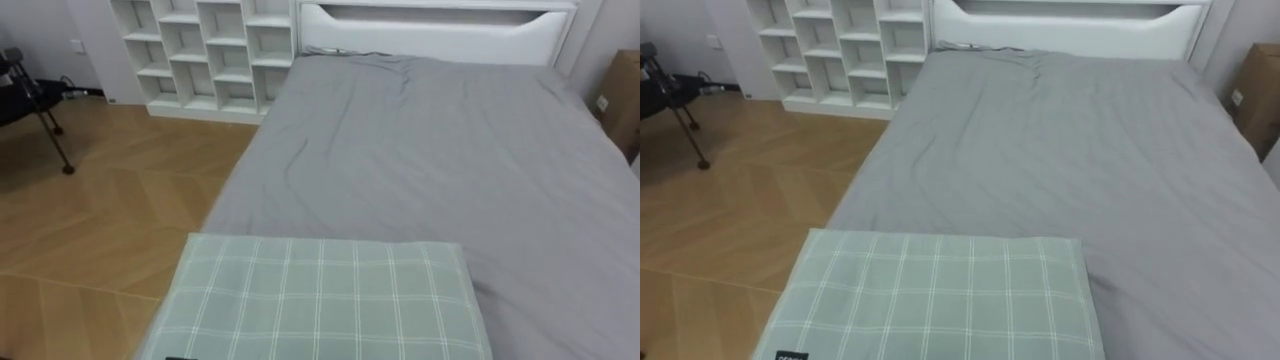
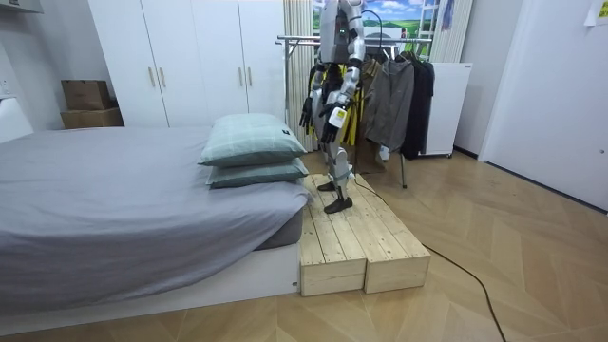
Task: Hang clothes
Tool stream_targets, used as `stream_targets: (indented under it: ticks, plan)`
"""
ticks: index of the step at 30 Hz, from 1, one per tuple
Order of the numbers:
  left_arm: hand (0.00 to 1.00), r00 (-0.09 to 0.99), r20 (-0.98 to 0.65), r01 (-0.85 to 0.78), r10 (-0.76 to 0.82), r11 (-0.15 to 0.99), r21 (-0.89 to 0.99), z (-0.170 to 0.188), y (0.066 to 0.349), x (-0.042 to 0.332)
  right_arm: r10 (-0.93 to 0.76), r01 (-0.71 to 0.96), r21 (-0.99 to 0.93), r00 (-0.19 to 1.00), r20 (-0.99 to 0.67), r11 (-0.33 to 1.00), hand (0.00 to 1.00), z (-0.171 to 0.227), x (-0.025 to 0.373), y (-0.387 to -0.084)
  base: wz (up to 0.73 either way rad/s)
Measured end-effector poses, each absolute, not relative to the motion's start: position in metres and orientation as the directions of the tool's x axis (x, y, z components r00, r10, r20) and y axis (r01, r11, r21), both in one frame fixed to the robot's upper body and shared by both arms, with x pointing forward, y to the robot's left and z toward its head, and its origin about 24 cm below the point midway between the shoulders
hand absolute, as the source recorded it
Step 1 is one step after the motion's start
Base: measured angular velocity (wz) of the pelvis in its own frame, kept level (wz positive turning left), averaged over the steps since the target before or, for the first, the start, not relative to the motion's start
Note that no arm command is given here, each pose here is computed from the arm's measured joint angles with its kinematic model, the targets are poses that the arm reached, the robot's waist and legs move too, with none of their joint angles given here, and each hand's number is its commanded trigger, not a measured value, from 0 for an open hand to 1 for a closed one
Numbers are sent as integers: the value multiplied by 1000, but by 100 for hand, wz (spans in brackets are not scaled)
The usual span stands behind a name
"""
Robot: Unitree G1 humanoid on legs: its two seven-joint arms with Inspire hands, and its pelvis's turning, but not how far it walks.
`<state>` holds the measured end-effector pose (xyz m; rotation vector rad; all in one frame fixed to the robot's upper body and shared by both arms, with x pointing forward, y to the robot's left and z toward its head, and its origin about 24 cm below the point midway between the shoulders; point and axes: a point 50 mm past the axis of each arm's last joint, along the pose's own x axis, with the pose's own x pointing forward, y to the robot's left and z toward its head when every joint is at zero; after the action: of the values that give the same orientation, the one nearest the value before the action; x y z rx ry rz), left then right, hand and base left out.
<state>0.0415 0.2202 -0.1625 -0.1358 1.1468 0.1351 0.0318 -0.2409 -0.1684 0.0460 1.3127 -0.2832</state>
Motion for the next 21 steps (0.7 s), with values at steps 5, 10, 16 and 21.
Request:
stream_targets:
  ticks: [5, 10, 16, 21]
  plan:
    - [0, 398, -917, -187, 39, 981, -40, -163, 220, 41, -179, 229, -127, 223, -958, 965, 0, -168, 31, -241, 0]
    - [0, 388, -921, -190, 37, 981, -41, -163, 220, 41, -181, 241, -128, 212, -960, 962, 0, -169, 29, -242, 0]
    - [0, 367, -930, -194, 30, 980, -45, -164, 220, 42, -180, 243, -130, 198, -963, 961, 0, -169, 28, -241, 0]
    - [0, 354, -935, -201, 29, 979, -45, -165, 220, 42, -186, 245, -138, 183, -965, 960, 0, -169, 28, -242, 0]
